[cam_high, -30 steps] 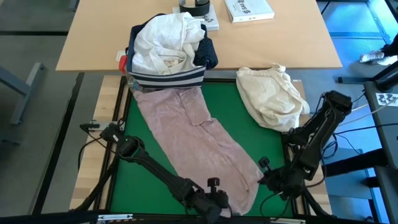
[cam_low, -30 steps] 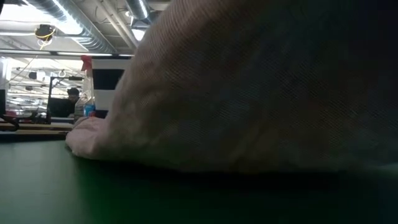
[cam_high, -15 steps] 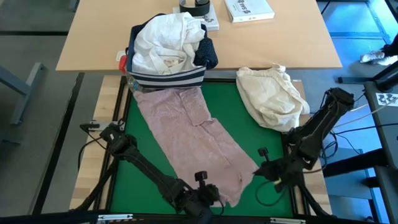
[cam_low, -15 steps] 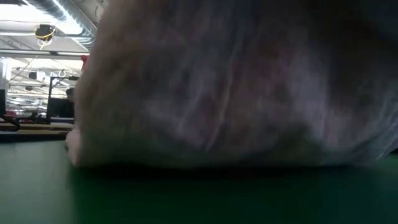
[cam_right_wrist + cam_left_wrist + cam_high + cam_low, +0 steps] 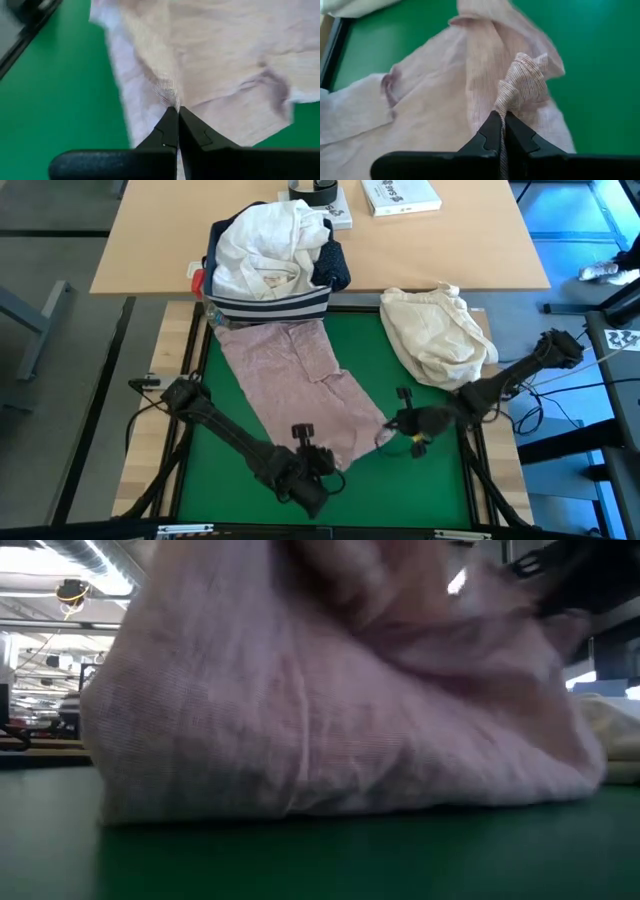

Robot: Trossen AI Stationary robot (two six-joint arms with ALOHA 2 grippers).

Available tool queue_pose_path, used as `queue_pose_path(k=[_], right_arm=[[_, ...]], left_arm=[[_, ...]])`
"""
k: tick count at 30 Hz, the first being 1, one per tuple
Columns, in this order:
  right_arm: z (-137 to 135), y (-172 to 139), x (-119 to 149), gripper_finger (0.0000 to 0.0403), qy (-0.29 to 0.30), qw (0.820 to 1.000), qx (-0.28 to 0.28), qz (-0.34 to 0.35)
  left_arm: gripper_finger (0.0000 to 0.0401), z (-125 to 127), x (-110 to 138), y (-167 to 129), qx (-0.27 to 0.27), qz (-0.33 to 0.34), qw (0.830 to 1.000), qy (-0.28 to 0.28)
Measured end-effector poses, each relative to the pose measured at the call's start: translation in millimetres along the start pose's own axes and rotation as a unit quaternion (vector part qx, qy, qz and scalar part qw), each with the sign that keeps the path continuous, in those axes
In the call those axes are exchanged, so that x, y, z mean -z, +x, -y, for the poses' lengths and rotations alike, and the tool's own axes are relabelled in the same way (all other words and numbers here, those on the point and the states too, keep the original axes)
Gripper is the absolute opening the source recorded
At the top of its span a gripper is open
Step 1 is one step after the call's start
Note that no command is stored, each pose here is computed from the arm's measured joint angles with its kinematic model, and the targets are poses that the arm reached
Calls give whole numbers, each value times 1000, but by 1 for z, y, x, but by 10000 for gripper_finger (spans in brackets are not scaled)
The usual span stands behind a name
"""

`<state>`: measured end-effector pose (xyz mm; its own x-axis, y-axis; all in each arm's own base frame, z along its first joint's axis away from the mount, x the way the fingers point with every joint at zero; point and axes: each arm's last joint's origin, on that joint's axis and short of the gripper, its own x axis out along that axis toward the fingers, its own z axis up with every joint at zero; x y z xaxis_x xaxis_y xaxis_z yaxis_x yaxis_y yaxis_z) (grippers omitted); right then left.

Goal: Fold laundry
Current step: Fold the red polo

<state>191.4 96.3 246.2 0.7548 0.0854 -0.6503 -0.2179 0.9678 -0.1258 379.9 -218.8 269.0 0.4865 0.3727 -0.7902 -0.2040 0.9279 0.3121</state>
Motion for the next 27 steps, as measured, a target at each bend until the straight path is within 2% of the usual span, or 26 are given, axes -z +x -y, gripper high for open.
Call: queue_pose_path(k=[5,13,19,27], right_arm=[[37,10,-9,0,43,998,47,30],[95,36,-13,0,101,988,95,61],[133,55,-11,0,139,975,148,92],[188,77,-25,0,161,969,166,89]], left_arm=[[0,-33,33,17,-16,-25,999,23],[0,-96,93,6,12,29,999,-33],[0,-139,134,3,6,59,995,-74],[5,-183,175,-7,-12,90,988,-127]])
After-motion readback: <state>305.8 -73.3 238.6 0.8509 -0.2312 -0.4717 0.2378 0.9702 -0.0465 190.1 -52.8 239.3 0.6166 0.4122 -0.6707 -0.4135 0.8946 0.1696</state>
